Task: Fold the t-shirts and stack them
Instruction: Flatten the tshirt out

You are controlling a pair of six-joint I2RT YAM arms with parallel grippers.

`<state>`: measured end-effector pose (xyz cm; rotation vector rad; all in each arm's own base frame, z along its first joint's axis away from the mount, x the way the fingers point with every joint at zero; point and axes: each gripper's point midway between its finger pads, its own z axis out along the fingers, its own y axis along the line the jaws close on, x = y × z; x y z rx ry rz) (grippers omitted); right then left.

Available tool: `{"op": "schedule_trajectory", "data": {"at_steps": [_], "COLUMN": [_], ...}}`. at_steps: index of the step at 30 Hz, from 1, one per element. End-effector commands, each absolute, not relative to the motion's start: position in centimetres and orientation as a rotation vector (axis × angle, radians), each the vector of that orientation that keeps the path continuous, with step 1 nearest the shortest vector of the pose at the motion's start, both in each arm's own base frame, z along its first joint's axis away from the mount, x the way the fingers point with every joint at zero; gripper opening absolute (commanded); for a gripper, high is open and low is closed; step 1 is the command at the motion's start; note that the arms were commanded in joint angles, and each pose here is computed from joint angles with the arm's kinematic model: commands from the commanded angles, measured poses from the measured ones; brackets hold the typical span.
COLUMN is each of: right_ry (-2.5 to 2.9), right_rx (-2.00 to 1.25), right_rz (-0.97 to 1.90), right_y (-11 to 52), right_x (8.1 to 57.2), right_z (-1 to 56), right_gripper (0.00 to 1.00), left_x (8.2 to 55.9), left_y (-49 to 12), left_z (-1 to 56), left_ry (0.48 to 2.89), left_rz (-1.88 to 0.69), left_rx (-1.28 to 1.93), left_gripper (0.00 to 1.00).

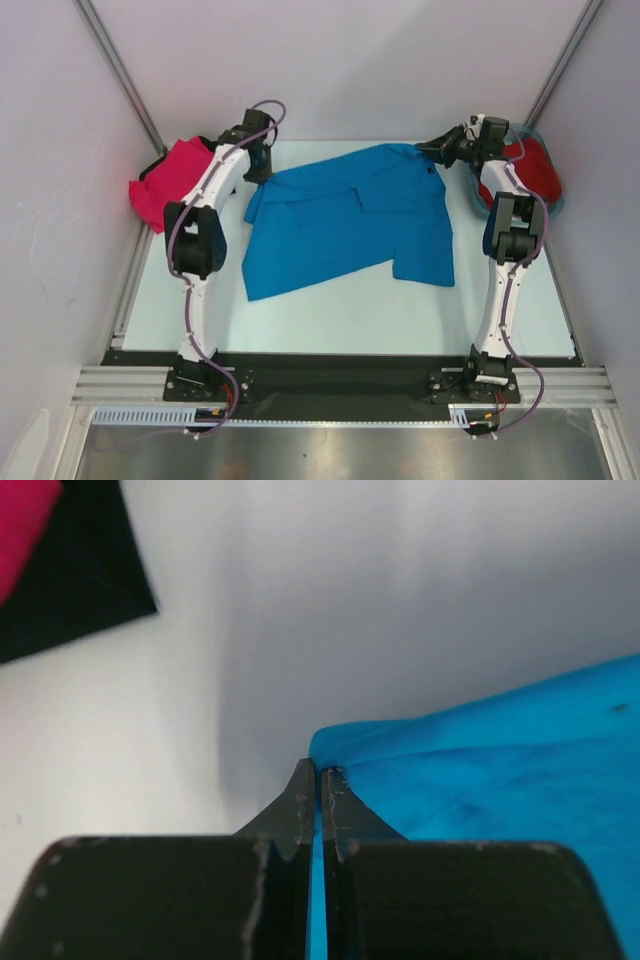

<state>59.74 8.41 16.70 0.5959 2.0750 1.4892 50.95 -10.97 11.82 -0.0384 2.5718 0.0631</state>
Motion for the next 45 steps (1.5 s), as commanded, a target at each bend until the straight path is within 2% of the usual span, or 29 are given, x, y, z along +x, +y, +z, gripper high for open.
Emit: {"op": "schedule_trajectory", "data": {"at_steps": [1, 2, 4, 5, 7, 9, 11, 12, 17, 18, 19, 20, 21, 24, 26, 28, 31, 33, 35, 36, 37, 39, 42, 44, 45], "right_ry": [1.938, 1.938, 1.892, 1.895, 1.852, 1.842, 1.818, 1.824, 1.793, 1.786, 1.784, 1.775, 1.773, 1.767, 1.777, 1.808, 1.883, 1.904, 1.984, 1.966, 2.039, 2.034, 2.16, 2.319, 2.384], "right_rx": [0.509, 0.54, 0.521, 0.551, 0.554, 0.588, 0.596, 0.608, 0.644, 0.649, 0.662, 0.661, 0.664, 0.631, 0.579, 0.509, 0.402, 0.328, 0.3, 0.251, 0.306, 0.256, 0.255, 0.271, 0.254], "right_rz": [1.517, 1.524, 1.524, 1.522, 1.534, 1.531, 1.526, 1.522, 1.437, 1.429, 1.418, 1.41, 1.404, 1.399, 1.415, 1.378, 1.271, 1.188, 1.102, 1.075, 1.021, 0.965, 0.822, 0.698, 0.649], "right_y": [7.5, 7.1, 6.7, 6.4, 6.0, 5.7, 5.4, 5.3, 3.6, 3.3, 3.0, 2.6, 2.3, 2.2, 2.7, 3.1, 3.7, 4.1, 4.2, 4.4, 4.3, 4.9, 6.0, 6.7, 6.9], "right_x": [62.9, 63.8, 65.3, 66.1, 67.1, 68.0, 68.5, 68.8, 69.9, 70.1, 70.3, 70.5, 70.5, 70.4, 69.9, 69.2, 67.8, 66.4, 64.8, 63.6, 62.6, 60.3, 56.9, 54.3, 53.2], "right_z": [19.2, 17.3, 18.3, 16.5, 17.2, 15.1, 14.5, 13.3, 11.5, 11.5, 10.9, 11.2, 11.0, 12.1, 13.5, 15.4, 16.7, 20.4, 20.4, 23.7, 22.2, 25.8, 25.5, 22.5, 21.3], "right_gripper": [0.0, 0.0, 0.0, 0.0, 0.0, 0.0, 0.0, 0.0, 0.0, 0.0, 0.0, 0.08, 0.22, 0.5, 0.84, 0.99, 1.0, 1.0, 1.0, 1.0, 1.0, 1.0, 1.0, 1.0, 0.99], "left_x": [55.5, 56.2, 57.8, 58.2, 59.3, 59.7, 60.5, 60.8, 62.9, 63.3, 63.9, 64.1, 64.5, 64.4, 64.1, 63.5, 61.9, 59.9, 58.1, 56.5, 55.0, 51.8, 47.3, 45.1, 43.6], "left_y": [-9.2, -9.3, -9.5, -9.7, -10.5, -11.3, -12.1, -12.3, -12.2, -12.0, -12.1, -12.1, -12.2, -12.1, -12.1, -12.3, -13.7, -15.0, -16.0, -17.1, -17.6, -18.8, -19.9, -20.1, -20.1], "left_z": [13.6, 12.2, 12.5, 12.3, 11.4, 10.3, 10.0, 9.8, 11.8, 12.6, 13.4, 13.7, 14.7, 16.3, 18.2, 19.2, 21.6, 23.2, 24.1, 22.8, 24.5, 22.6, 20.6, 20.3, 18.3], "left_ry": [2.454, 2.468, 2.424, 2.416, 2.404, 2.41, 2.384, 2.376, 2.276, 2.248, 2.213, 2.201, 2.175, 2.149, 2.12, 2.113, 2.095, 2.102, 2.116, 2.169, 2.156, 2.254, 2.375, 2.401, 2.45], "left_rz": [0.045, 0.03, -0.024, -0.046, -0.084, -0.13, -0.158, -0.157, -0.135, -0.119, -0.122, -0.12, -0.123, -0.12, -0.111, -0.11, -0.122, -0.142, -0.173, -0.179, -0.2, -0.201, -0.211, -0.199, -0.158], "left_rx": [-0.096, -0.097, -0.106, -0.099, -0.085, -0.08, -0.061, -0.057, -0.055, -0.05, -0.043, -0.039, -0.031, -0.025, -0.029, -0.027, 0.0, 0.028, 0.039, 0.061, 0.068, 0.09, 0.12, 0.123, 0.142], "left_gripper": [0.0, 0.0, 0.0, 0.01, 0.04, 0.12, 0.15, 0.21, 0.27, 0.39, 0.56, 0.82, 1.0, 1.0, 1.0, 1.0, 1.0, 1.0, 1.0, 1.0, 1.0, 1.0, 1.0, 1.0, 1.0]}}
